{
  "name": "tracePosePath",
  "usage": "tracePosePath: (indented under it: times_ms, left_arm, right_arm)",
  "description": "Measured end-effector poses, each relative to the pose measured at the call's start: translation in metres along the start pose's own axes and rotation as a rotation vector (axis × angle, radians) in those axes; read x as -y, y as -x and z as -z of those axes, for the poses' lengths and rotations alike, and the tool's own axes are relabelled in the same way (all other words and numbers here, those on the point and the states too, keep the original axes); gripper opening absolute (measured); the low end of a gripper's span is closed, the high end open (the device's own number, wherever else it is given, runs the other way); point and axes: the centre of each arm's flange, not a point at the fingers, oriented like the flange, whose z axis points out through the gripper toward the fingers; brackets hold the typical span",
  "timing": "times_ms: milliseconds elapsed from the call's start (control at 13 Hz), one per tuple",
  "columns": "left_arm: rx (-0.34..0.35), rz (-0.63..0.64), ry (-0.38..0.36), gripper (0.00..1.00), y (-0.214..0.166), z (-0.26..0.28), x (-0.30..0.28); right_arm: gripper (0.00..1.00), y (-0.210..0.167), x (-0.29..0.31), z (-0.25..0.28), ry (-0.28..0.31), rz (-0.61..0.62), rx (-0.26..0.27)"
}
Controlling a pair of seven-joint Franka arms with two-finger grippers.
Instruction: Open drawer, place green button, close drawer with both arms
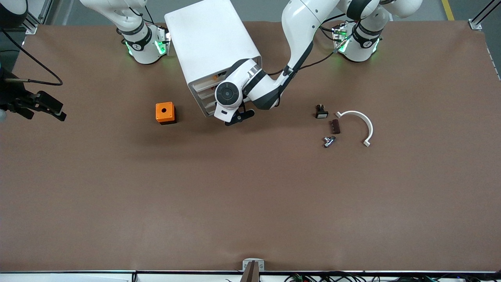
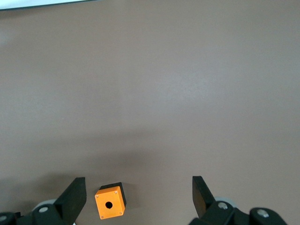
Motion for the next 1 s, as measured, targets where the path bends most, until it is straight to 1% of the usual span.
tracePosePath:
  times_ms: [154, 231, 308, 385, 538, 615, 769, 1000]
  left_arm:
    - [0.000, 0.007, 0.003, 1.00, -0.005, 0.002, 0.001]
    - [-0.003, 0.020, 0.010, 1.00, -0.014, 0.007, 0.003]
    - [-0.011, 0.044, 0.024, 1.00, -0.033, 0.017, 0.008]
    - [-0.028, 0.072, 0.043, 1.00, -0.058, 0.034, 0.015]
    - [-0.091, 0.121, 0.078, 1.00, -0.112, 0.082, 0.040]
    - [-0.120, 0.140, 0.087, 1.00, -0.131, 0.109, 0.054]
    - [-0.174, 0.176, 0.096, 1.00, -0.158, 0.163, 0.087]
    - [-0.265, 0.227, 0.111, 1.00, -0.183, 0.241, 0.139]
  right_arm:
    - [1.00, 0.000, 0.000, 0.000, 0.000, 0.001, 0.000]
    - [1.00, 0.000, 0.000, 0.000, 0.000, 0.001, 0.000]
    - [1.00, 0.000, 0.000, 0.000, 0.000, 0.002, 0.000]
    - [1.00, 0.000, 0.000, 0.000, 0.000, 0.002, 0.001]
    - [1.00, 0.002, 0.000, -0.001, 0.001, 0.002, 0.015]
    - [1.00, 0.002, 0.000, -0.001, 0.001, 0.002, 0.019]
    - [1.00, 0.002, 0.000, -0.002, 0.002, 0.002, 0.022]
    - [1.00, 0.002, 0.000, -0.002, 0.002, 0.002, 0.022]
